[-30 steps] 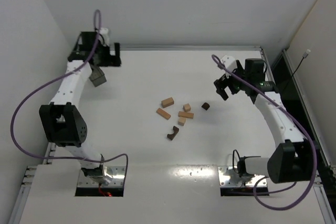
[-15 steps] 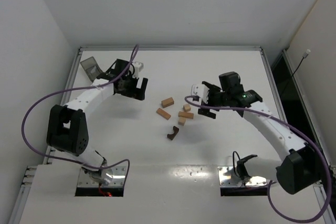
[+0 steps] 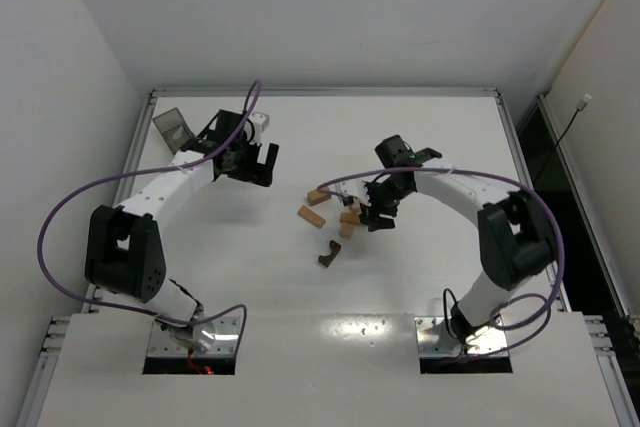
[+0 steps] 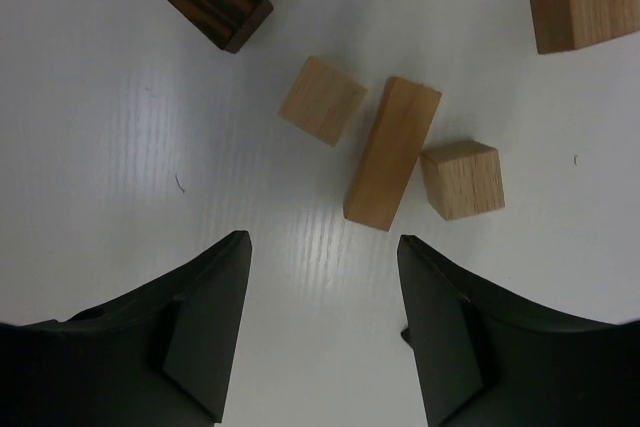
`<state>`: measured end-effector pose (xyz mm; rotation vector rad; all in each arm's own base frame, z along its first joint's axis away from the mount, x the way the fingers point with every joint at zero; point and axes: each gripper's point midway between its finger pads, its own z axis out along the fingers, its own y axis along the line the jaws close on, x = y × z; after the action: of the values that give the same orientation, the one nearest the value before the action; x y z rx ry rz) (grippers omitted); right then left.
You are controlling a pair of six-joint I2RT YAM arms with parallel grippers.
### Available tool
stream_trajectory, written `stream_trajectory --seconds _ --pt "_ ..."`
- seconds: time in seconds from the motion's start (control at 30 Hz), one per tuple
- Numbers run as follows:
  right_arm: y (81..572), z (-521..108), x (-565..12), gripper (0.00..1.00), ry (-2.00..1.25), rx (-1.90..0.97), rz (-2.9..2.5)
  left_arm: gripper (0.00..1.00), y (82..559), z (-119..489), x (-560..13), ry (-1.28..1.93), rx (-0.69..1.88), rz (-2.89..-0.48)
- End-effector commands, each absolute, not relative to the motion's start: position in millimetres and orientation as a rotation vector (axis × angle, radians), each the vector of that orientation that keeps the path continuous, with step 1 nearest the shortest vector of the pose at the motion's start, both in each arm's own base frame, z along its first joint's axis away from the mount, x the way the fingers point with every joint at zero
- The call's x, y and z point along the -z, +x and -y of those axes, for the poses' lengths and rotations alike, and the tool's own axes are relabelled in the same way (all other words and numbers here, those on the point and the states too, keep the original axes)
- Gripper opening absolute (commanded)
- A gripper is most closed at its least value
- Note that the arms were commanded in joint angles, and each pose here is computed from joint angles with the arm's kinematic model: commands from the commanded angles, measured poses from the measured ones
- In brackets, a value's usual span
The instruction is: Build the wood block tower
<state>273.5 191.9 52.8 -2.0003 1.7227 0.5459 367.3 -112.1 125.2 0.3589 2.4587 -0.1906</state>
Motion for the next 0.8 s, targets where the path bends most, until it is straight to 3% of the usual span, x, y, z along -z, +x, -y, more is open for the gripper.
stream_trajectory --seconds 0.0,0.1,0.33,0.77 --pt "278 -210 -68 0.57 -2.027 -0.679 -1.647 1.00 385 110 -145 0.312 0.188 -2.403" --pt "280 -215 -61 0.54 -2.044 -0.700 -1.656 1.00 389 108 -140 0.304 0.196 -2.418" --pt "275 -211 -49 0.37 -2.070 -0.749 -1.725 1.00 394 106 -135 0.280 0.225 -2.441" --pt "285 -211 -22 0.39 -2.105 -0.679 -1.837 1.00 402 102 -136 0.251 0.234 -2.435"
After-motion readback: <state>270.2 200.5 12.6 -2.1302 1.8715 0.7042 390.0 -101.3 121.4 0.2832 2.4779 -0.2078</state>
